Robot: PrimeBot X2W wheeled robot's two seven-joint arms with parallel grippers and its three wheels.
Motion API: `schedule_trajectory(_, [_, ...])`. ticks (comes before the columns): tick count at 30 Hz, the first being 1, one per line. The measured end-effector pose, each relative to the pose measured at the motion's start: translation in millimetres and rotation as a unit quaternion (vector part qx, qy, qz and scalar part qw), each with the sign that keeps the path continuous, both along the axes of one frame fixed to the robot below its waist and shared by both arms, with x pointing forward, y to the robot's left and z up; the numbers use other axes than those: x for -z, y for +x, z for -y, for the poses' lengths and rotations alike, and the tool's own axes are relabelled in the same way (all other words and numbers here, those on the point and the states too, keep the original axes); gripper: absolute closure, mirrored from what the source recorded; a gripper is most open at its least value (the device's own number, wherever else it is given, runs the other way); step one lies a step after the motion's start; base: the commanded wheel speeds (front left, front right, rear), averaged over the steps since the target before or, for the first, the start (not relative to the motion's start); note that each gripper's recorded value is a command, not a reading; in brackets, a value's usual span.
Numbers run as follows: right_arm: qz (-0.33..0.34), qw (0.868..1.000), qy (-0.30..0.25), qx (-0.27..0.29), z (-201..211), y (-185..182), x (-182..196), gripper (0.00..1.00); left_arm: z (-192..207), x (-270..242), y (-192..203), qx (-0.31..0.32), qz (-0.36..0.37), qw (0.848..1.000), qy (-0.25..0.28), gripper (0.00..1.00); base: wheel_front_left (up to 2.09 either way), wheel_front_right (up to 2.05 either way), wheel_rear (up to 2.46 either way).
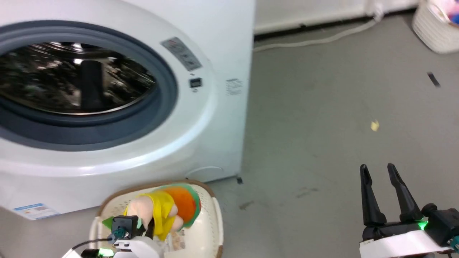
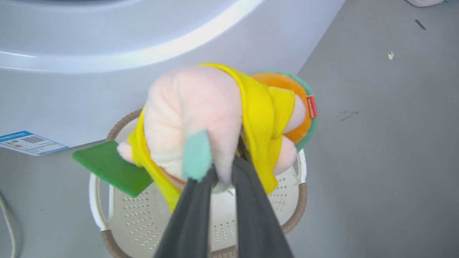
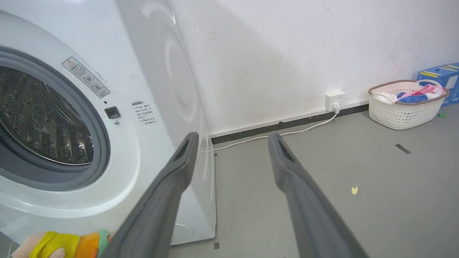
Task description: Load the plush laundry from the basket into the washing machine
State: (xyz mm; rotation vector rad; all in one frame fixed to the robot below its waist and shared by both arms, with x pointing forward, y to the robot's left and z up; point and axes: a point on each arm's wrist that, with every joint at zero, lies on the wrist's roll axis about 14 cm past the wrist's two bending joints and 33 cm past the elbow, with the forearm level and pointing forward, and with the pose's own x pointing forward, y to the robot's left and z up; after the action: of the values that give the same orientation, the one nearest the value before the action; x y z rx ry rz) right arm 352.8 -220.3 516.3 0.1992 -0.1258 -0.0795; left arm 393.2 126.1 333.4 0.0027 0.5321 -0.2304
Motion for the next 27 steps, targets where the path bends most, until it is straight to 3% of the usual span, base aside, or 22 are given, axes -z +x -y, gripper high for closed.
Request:
schedule_trajectory(8, [0.017, 0.999, 0.002, -0.035, -22, 7, -9, 0.0, -26, -76, -1, -0.071, 0.139, 0.987, -0.035, 1.0, 0.0, 0.0, 0.0])
schedule_trajectory(9, [0.018, 0.999, 0.002, -0.038, -23, 8, -10, 0.0, -28, -89, 2, -0.077, 0.16, 0.983, -0.038, 1.0, 0.0, 0.0, 0.0])
schedule_trajectory(10, [0.014, 0.999, 0.001, -0.04, -25, 11, -7, 0.0, -28, -127, 15, -0.078, 0.223, 0.97, -0.051, 1.0, 0.0, 0.0, 0.0])
schedule_trajectory(15, [-0.001, 0.999, -0.002, -0.044, -26, 22, 4, 0.0, -32, -172, 40, -0.082, 0.299, 0.949, -0.056, 1.0, 0.0, 0.0, 0.0])
schedule_trajectory(23, [-0.031, 0.999, -0.004, -0.041, -23, 53, 29, 0.0, -58, -198, 119, -0.084, 0.358, 0.929, -0.027, 1.0, 0.0, 0.0, 0.0])
schedule_trajectory(27, [-0.049, 0.998, -0.001, -0.029, -15, 67, 46, 0.0, -74, -187, 172, -0.08, 0.331, 0.94, 0.004, 1.0, 0.0, 0.0, 0.0])
